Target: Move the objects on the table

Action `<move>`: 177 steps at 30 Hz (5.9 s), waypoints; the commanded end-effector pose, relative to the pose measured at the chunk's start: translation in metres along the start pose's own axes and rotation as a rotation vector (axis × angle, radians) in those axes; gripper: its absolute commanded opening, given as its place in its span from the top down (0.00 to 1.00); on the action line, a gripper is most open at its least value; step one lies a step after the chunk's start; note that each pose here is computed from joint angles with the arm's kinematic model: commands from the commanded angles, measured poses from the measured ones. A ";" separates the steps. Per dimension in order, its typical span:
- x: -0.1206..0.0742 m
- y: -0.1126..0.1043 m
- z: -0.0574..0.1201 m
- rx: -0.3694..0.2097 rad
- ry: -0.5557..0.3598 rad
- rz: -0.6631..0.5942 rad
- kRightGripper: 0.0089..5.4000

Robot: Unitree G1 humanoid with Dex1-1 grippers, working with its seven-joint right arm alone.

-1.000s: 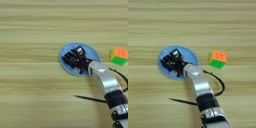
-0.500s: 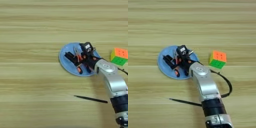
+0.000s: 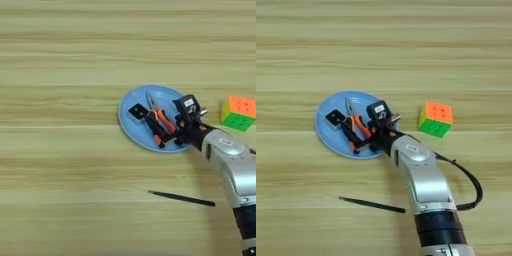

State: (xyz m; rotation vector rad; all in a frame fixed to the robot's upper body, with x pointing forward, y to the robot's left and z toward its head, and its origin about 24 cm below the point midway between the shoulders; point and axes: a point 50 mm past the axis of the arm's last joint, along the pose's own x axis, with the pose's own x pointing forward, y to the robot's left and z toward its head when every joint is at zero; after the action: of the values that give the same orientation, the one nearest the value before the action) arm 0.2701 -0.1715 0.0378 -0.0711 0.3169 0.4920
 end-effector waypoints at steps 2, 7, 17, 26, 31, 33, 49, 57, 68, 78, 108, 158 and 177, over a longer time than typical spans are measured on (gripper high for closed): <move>0.001 -0.007 0.021 -0.046 -0.066 -0.017 0.00; 0.003 -0.006 0.015 -0.048 -0.027 -0.010 0.00; 0.001 -0.005 0.015 -0.105 0.014 -0.017 0.00; 0.002 -0.006 0.019 -0.117 0.069 -0.044 0.14; 0.002 -0.007 0.019 -0.111 0.081 -0.043 0.27; 0.002 -0.007 0.018 -0.109 0.086 -0.043 0.29; 0.002 -0.022 0.032 -0.145 0.044 -0.132 0.40; -0.001 -0.033 0.047 -0.169 -0.016 -0.206 0.47; -0.002 -0.035 0.049 -0.159 -0.026 -0.212 0.70; 0.004 -0.037 0.019 -0.161 0.114 -0.171 0.83; -0.050 0.018 0.100 -0.316 -0.434 0.221 0.21; -0.095 0.002 -0.014 -0.570 0.083 0.740 0.01; -0.090 -0.008 -0.034 -0.568 0.141 0.711 0.21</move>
State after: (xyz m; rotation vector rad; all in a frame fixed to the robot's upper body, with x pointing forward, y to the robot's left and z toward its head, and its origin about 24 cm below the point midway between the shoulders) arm 0.1816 -0.2162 0.0282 -0.4781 0.3165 1.3259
